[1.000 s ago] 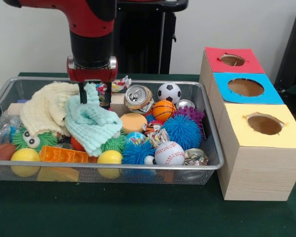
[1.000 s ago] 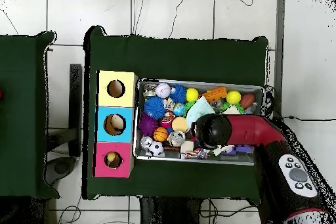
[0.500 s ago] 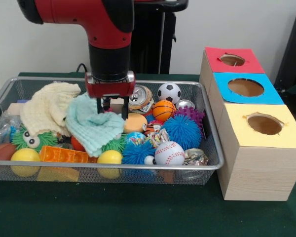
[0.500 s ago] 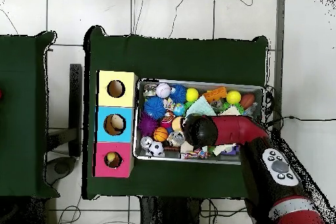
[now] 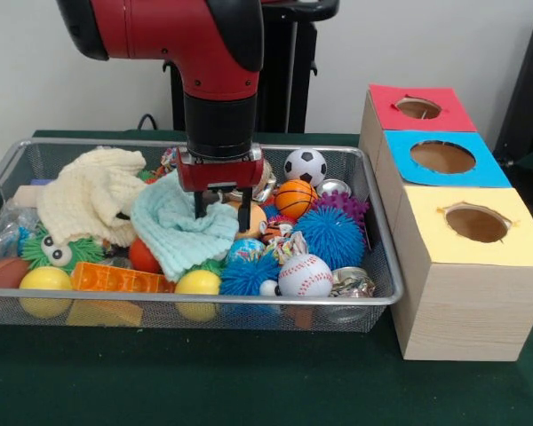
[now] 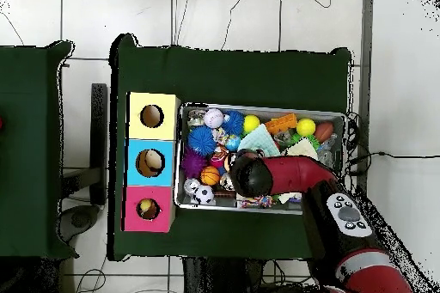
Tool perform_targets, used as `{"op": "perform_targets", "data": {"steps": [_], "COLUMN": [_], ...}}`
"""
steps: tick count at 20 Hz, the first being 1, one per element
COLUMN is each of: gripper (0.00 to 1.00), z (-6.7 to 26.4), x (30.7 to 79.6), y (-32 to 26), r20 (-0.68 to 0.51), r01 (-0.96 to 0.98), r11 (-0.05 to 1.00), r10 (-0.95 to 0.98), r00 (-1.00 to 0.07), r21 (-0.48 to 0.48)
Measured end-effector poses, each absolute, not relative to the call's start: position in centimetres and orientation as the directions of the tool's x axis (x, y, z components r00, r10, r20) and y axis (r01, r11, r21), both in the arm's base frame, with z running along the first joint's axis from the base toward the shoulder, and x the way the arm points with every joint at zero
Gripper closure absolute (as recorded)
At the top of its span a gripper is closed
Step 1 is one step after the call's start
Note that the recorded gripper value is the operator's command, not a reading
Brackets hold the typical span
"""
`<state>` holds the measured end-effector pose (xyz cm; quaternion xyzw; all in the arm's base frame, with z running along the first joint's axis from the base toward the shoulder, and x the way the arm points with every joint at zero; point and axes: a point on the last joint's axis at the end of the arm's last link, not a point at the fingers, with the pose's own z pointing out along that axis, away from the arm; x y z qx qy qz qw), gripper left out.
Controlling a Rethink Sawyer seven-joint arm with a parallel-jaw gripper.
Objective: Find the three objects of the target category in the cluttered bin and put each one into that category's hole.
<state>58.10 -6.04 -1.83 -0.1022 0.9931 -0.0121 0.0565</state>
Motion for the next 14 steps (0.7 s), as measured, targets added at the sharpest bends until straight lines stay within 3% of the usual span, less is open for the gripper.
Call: {"op": "perform_targets", "data": {"steps": [14], "gripper": [0.0], "z": [-1.4], "x": [57.7], "y": [-4.9], "r20": [-0.085], "r01": [-0.202], "r11": [0.977], "r10": [-0.207], "r00": [-0.975], "r21": [-0.063]}}
